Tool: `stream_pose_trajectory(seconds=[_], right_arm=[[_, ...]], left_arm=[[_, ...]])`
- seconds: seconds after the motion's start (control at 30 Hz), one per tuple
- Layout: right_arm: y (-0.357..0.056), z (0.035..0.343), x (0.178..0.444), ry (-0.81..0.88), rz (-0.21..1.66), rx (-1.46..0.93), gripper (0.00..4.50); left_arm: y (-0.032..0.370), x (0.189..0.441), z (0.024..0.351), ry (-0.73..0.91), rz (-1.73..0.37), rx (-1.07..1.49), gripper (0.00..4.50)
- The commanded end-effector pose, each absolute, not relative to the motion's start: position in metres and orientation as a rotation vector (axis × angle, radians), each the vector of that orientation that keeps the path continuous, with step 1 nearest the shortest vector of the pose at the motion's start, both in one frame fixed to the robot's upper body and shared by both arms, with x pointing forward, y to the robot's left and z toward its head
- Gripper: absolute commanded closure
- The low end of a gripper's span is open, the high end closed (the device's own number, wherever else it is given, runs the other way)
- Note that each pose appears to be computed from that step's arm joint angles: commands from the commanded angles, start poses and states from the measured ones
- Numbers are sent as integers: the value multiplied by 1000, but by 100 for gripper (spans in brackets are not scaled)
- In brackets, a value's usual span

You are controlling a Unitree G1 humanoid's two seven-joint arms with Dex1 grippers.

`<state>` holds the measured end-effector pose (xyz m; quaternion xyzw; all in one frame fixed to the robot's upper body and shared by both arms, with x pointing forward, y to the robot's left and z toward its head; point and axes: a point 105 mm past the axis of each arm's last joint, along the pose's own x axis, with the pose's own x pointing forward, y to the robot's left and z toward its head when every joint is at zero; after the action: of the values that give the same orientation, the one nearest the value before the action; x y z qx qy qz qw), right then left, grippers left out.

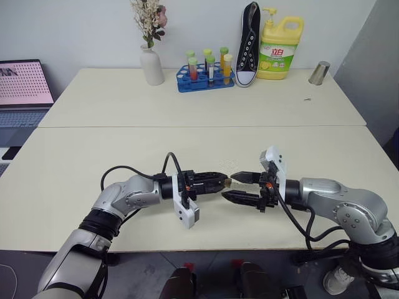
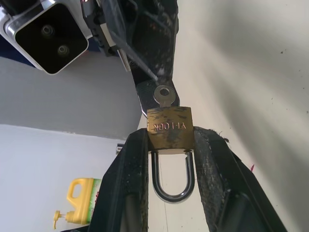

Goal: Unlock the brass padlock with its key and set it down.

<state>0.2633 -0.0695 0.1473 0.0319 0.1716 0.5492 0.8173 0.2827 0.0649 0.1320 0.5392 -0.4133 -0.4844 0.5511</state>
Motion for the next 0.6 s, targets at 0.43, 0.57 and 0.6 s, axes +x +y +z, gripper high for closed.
stream_pose_trajectory(seconds=[0.43,0.57,0.6], right_arm=[[-62,157,265,340,1215,82,437],[-61,157,265,338,1221,74,437],[-61,157,264,337,1222,73,437]], left_arm=[[62,281,145,-1028,-1113,1243,354],[62,281,145,-1026,-1111,1240,354],[62,281,145,-1025,-1111,1240,354]])
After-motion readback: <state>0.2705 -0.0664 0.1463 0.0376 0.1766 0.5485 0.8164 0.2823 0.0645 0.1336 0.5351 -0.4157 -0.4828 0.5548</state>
